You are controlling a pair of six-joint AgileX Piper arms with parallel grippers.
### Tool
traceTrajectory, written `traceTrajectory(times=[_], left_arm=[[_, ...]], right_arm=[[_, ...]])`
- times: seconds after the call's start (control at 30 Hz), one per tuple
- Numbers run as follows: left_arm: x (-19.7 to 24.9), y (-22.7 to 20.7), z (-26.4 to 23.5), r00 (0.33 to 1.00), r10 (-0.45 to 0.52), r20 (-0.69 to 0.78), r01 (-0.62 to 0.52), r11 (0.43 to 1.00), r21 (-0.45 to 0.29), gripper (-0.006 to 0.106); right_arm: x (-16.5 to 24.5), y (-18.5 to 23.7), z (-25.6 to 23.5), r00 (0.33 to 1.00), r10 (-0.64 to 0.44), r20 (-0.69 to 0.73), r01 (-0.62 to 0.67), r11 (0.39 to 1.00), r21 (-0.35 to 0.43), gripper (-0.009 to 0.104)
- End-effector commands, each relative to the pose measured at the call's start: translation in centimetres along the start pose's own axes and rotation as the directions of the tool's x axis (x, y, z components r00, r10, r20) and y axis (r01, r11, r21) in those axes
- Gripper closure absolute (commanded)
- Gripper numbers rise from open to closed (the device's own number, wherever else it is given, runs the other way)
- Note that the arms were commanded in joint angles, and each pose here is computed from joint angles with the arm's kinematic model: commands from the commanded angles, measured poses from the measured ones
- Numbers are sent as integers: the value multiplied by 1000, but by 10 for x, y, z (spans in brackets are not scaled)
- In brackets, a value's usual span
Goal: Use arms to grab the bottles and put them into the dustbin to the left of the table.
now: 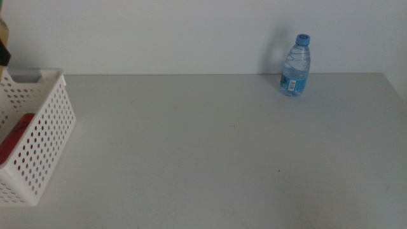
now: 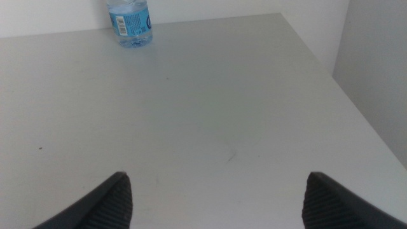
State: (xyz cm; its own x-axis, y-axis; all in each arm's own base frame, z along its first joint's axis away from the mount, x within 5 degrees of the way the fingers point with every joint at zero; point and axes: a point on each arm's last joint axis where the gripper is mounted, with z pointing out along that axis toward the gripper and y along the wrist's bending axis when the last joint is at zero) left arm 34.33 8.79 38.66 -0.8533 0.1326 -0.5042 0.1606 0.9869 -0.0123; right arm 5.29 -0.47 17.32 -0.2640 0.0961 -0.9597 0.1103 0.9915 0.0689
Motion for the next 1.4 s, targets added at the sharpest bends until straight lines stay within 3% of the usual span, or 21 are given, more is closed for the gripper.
traceTrajectory(times=[0.0, 0.43, 0.77, 0.9, 1.0, 1.07, 1.1, 1.13, 1.37], left_arm=[[-3, -3, -19, 999, 8, 39, -8, 1000, 18, 102], [16, 25, 74, 970, -14, -243, 20, 1000, 22, 102], [35, 25, 105, 939, -29, -342, 53, 997, 60, 99], [35, 27, 105, 940, -27, -339, 42, 998, 37, 77], [34, 27, 105, 941, -28, -338, 43, 998, 36, 54], [34, 26, 104, 940, -28, -340, 45, 998, 41, 34], [35, 25, 102, 937, -45, -347, 64, 997, 44, 15], [34, 25, 101, 937, -63, -343, 80, 996, 36, 6], [14, 2, 59, 966, -64, -250, 46, 996, -77, 7]], right_arm=[[-8, 0, -3, 997, -15, 82, 15, 1000, -2, 1], [-8, 0, -3, 997, -15, 82, 15, 1000, -2, 1], [-8, 0, -3, 997, -15, 82, 15, 1000, -2, 1], [-8, 0, -3, 997, -15, 82, 15, 1000, -2, 1], [-8, 0, -3, 997, -15, 82, 15, 1000, -2, 1], [-8, 0, -3, 997, -15, 82, 15, 1000, -2, 1], [-8, 0, -3, 997, -15, 82, 15, 1000, -2, 1], [-8, 0, -3, 997, -15, 82, 15, 1000, -2, 1], [-8, 0, -3, 997, -15, 82, 15, 1000, -2, 1]])
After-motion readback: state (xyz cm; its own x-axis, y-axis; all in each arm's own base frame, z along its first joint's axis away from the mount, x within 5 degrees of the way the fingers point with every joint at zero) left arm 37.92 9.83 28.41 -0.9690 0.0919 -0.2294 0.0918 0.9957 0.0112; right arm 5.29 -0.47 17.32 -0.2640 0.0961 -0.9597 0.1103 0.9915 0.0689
